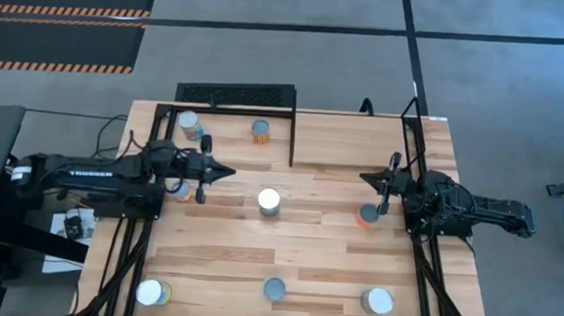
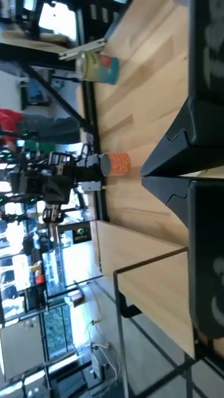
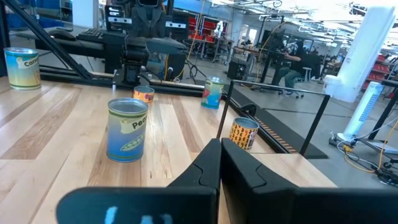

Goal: Pick and place cans onto a shelf
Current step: Put the canned peas on the shelf

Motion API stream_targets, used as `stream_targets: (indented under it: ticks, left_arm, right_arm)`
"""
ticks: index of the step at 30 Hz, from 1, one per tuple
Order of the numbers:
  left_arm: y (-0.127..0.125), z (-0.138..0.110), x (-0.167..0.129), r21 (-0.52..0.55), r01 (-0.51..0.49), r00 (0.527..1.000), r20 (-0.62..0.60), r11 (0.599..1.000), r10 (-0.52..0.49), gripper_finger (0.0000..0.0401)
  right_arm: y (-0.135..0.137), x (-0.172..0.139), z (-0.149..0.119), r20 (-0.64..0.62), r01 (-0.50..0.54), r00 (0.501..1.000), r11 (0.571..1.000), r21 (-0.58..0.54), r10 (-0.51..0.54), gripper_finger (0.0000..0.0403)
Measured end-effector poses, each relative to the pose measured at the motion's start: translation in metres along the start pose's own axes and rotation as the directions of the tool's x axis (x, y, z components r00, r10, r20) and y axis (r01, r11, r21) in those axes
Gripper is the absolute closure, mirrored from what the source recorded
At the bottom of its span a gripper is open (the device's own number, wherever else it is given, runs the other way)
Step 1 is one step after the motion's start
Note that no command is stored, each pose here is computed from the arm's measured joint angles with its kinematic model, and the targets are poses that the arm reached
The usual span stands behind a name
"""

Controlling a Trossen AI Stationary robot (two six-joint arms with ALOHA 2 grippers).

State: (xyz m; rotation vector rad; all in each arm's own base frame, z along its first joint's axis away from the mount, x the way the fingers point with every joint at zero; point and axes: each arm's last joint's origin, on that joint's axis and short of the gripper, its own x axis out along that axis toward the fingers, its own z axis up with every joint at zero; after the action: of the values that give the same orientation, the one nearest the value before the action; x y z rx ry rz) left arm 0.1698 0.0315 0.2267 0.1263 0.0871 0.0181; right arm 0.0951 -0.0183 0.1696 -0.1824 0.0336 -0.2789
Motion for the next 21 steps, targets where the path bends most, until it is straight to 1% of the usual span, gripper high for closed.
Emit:
stream_targets:
  ticks: [6,9,12,16,19,21]
  left_arm:
    - [-0.003,0.012,0.034,0.049,0.013,0.997,-0.073,0.999,-0.009,0.0401]
    - [-0.007,0.018,0.049,0.051,0.025,0.994,-0.109,0.998,-0.02,0.0401]
    - [-0.013,0.023,0.061,0.051,0.042,0.984,-0.174,0.998,-0.032,0.0401]
    - [-0.025,0.025,0.074,0.062,0.073,0.961,-0.273,0.995,-0.053,0.0401]
    - [-0.037,0.027,0.083,0.063,0.118,0.937,-0.337,0.991,-0.09,0.0401]
    - [-0.047,0.029,0.089,0.057,0.13,0.919,-0.383,0.99,-0.099,0.04]
  right_arm:
    - [0.0,0.0,0.0,0.0,0.0,1.0,1.0,0.0,0.0,0.0369]
    - [0.0,0.0,0.0,0.0,0.0,1.0,1.0,0.0,0.0,0.0369]
    - [0.0,0.0,0.0,0.0,0.0,1.0,1.0,0.0,0.0,0.0369]
    - [0.0,0.0,0.0,0.0,0.0,1.0,1.0,0.0,0.0,0.0369]
    - [0.0,0.0,0.0,0.0,0.0,1.0,1.0,0.0,0.0,0.0369]
    - [0.0,0.0,0.0,0.0,0.0,1.0,1.0,0.0,0.0,0.0369]
